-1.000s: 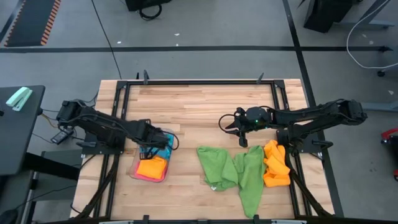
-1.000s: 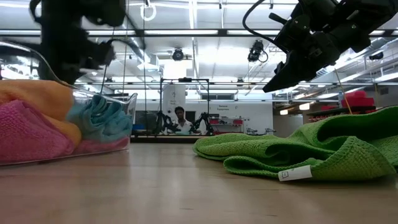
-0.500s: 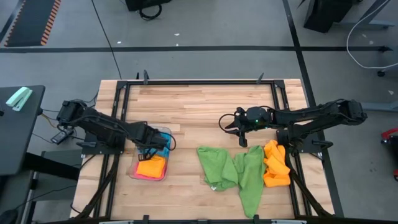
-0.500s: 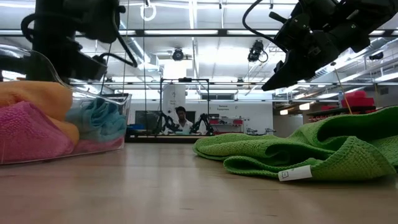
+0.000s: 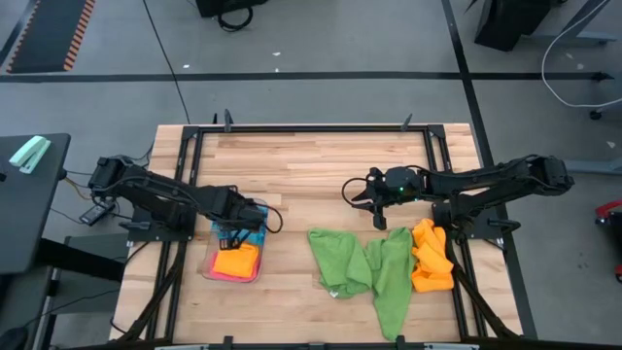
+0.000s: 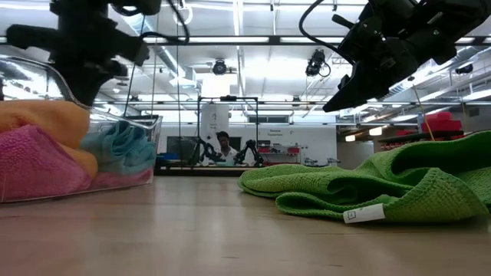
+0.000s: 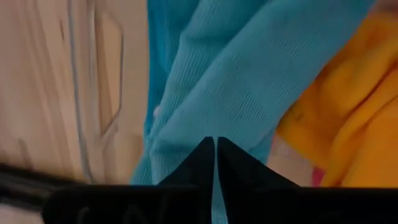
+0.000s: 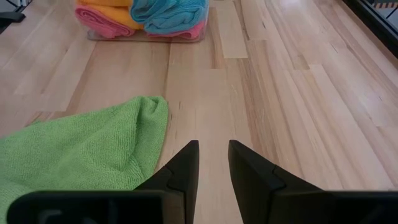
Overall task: Fold microfiber towels
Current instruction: Adjust the blue microfiber cloth, then fold the left green microfiber cloth
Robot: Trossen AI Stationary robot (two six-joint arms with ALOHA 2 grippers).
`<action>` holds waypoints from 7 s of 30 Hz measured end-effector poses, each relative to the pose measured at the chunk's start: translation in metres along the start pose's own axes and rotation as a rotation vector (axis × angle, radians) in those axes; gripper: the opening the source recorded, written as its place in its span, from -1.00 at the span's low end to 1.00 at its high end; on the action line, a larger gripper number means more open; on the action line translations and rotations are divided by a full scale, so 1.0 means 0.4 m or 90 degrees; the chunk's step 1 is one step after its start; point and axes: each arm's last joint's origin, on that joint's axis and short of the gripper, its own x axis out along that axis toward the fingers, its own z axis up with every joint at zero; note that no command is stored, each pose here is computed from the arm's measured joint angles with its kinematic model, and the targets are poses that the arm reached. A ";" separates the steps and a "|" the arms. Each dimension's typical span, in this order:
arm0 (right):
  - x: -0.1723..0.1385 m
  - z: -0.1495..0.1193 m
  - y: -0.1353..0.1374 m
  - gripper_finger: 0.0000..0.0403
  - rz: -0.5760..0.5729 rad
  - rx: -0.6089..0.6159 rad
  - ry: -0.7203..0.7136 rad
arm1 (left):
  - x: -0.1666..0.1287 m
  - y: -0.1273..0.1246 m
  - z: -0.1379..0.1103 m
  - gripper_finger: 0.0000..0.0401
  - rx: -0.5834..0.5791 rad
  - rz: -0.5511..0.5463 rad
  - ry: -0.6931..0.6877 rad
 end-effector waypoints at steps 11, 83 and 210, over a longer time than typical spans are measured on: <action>0.000 -0.001 0.000 -0.52 0.000 -0.002 0.002 | -0.010 -0.023 0.066 -0.90 0.039 -0.075 -0.172; 0.001 -0.003 -0.001 -0.52 -0.003 0.044 0.008 | 0.142 -0.145 0.461 -0.24 0.466 -0.034 -0.289; -0.043 0.106 -0.048 -0.52 -0.111 -0.037 0.091 | 0.215 0.198 0.540 0.06 0.275 0.107 -0.332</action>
